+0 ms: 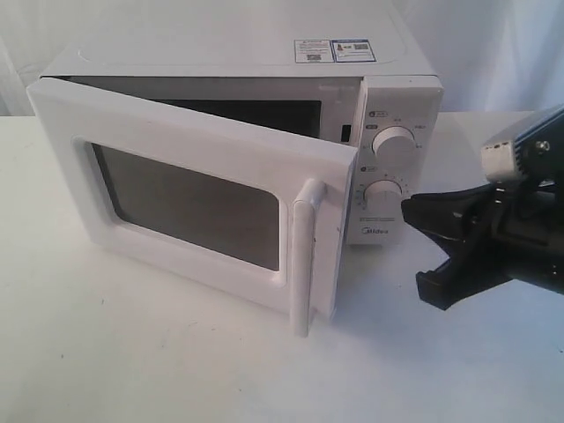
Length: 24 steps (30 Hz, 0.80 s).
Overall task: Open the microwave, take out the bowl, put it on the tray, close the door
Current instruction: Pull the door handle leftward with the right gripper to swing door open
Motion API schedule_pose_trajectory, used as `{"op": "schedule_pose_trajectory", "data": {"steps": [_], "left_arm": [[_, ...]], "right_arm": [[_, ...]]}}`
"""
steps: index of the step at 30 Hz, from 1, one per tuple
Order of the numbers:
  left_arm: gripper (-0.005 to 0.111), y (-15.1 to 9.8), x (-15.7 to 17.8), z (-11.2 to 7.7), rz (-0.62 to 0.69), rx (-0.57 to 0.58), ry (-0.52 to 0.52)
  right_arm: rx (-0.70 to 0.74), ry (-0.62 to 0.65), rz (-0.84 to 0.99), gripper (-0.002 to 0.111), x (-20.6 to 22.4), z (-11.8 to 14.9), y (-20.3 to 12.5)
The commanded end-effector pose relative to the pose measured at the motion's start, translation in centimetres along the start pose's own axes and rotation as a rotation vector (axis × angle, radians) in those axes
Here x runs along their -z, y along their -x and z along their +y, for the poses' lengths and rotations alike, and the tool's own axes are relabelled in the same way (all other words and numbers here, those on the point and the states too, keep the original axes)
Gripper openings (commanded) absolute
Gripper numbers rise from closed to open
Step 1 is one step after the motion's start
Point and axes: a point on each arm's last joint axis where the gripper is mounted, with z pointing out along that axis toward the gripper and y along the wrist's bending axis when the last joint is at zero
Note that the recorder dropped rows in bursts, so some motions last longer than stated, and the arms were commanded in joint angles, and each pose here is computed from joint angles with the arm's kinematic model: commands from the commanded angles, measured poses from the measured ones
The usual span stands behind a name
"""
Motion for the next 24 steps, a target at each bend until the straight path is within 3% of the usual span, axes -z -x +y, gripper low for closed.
{"op": "schedule_pose_trajectory", "data": {"steps": [1, 16, 24], "left_arm": [[0.0, -0.1, 0.0, 0.0, 0.002, 0.007, 0.001], [0.0, -0.1, 0.0, 0.0, 0.002, 0.007, 0.001], [0.0, -0.1, 0.0, 0.0, 0.002, 0.007, 0.001]], "right_arm": [[0.007, -0.01, -0.027, 0.0, -0.2, -0.4, 1.2], [-0.008, 0.069, 0.02, 0.0, -5.9, -2.4, 3.4], [-0.016, 0.247, 0.004, 0.0, -7.5, -1.4, 3.0]]}}
